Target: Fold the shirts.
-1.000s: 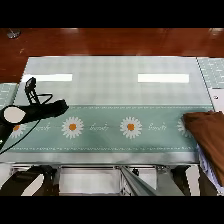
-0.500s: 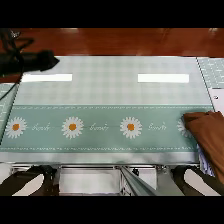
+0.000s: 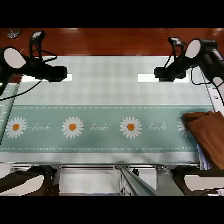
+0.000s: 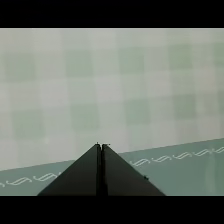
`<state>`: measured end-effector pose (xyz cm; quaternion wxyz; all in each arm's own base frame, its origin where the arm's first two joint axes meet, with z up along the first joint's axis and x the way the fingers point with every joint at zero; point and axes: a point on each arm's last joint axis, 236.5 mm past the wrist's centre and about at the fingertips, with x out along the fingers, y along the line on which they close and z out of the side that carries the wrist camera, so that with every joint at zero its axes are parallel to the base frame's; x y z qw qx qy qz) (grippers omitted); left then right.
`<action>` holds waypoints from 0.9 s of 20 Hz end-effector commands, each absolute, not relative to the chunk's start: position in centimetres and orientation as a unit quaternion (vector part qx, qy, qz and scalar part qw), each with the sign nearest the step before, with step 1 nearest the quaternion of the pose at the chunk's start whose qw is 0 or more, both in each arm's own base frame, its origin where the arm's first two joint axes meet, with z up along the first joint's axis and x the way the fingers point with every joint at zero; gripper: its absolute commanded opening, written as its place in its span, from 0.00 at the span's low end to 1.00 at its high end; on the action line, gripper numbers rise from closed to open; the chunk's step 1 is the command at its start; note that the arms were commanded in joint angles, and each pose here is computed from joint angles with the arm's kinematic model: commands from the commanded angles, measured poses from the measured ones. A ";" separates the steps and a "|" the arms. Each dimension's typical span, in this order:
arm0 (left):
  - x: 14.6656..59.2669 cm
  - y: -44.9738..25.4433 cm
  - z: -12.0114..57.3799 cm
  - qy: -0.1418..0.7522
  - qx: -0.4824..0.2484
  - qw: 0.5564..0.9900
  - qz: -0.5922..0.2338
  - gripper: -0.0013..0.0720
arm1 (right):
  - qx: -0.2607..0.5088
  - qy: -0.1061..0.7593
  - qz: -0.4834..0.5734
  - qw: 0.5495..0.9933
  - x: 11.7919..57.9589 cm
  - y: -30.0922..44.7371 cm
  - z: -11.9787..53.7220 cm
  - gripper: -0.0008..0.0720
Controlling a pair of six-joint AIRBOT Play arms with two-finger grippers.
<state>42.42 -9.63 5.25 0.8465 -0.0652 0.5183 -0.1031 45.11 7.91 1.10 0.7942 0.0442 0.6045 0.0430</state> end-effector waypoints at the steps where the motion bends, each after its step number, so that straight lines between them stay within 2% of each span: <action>1: 42.1 -8.0 2.7 0.547 -0.054 0.832 -0.082 0.04 | 0.046 0.617 0.022 0.785 45.4 7.6 -0.9 0.04; 4: 41.2 -7.9 2.3 0.564 -0.051 0.820 -0.083 0.04 | 0.044 0.625 0.022 0.779 45.0 7.6 -0.9 0.04; 18: 41.2 -7.9 2.3 0.563 -0.051 0.820 -0.084 0.04 | 0.044 0.623 0.022 0.780 45.1 7.6 -0.9 0.04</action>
